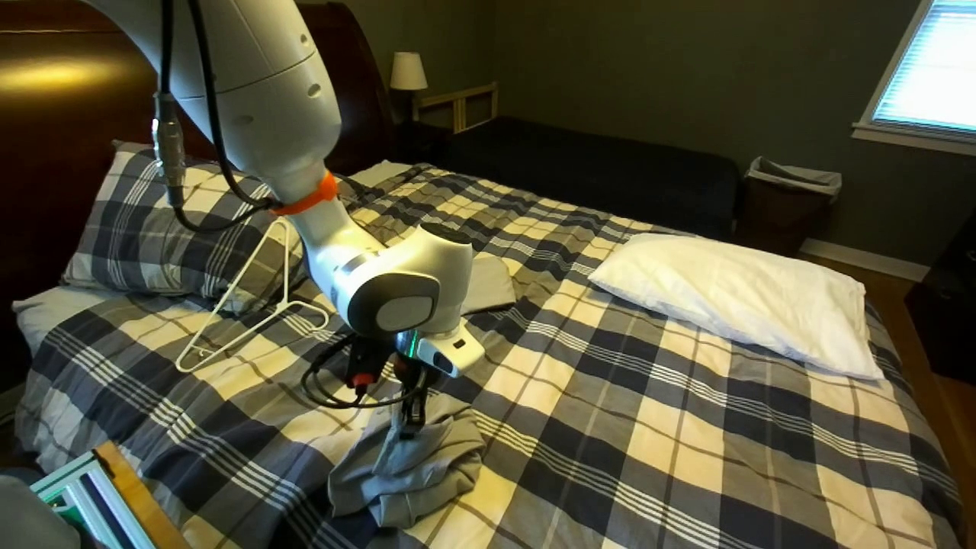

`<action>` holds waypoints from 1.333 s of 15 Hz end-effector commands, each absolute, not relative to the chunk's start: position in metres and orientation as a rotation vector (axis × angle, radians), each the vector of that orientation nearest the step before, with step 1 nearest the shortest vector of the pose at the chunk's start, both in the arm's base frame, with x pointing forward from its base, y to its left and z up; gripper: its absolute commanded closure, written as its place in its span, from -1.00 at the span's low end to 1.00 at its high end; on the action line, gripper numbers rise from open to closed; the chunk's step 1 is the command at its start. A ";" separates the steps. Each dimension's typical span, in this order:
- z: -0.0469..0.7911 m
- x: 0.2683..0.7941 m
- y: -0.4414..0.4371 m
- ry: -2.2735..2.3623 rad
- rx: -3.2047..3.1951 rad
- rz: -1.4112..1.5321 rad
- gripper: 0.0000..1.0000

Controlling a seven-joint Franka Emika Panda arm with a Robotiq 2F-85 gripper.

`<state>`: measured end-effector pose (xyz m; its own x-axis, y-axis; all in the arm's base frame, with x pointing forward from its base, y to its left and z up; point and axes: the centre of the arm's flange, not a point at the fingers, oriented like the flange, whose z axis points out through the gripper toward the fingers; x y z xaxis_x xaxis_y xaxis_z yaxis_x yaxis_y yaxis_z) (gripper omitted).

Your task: Unfold the pillowcase

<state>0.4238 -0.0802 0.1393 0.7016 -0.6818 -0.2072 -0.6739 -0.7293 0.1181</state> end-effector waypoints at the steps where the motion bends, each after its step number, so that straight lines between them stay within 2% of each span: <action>1: 0.132 0.428 -0.080 -1.147 2.871 -0.358 1.00; 10: 0.243 0.437 0.022 -0.529 3.125 -0.092 0.99; 11: 0.210 0.449 0.002 -0.661 3.086 -0.134 0.96; 15: 0.232 0.446 0.023 -0.569 3.130 -0.066 0.99; 20: 0.232 0.488 0.076 -0.308 3.243 0.299 0.99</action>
<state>0.4620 0.0448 0.2398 0.9570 -0.2794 0.0774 -0.2719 -0.9576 -0.0953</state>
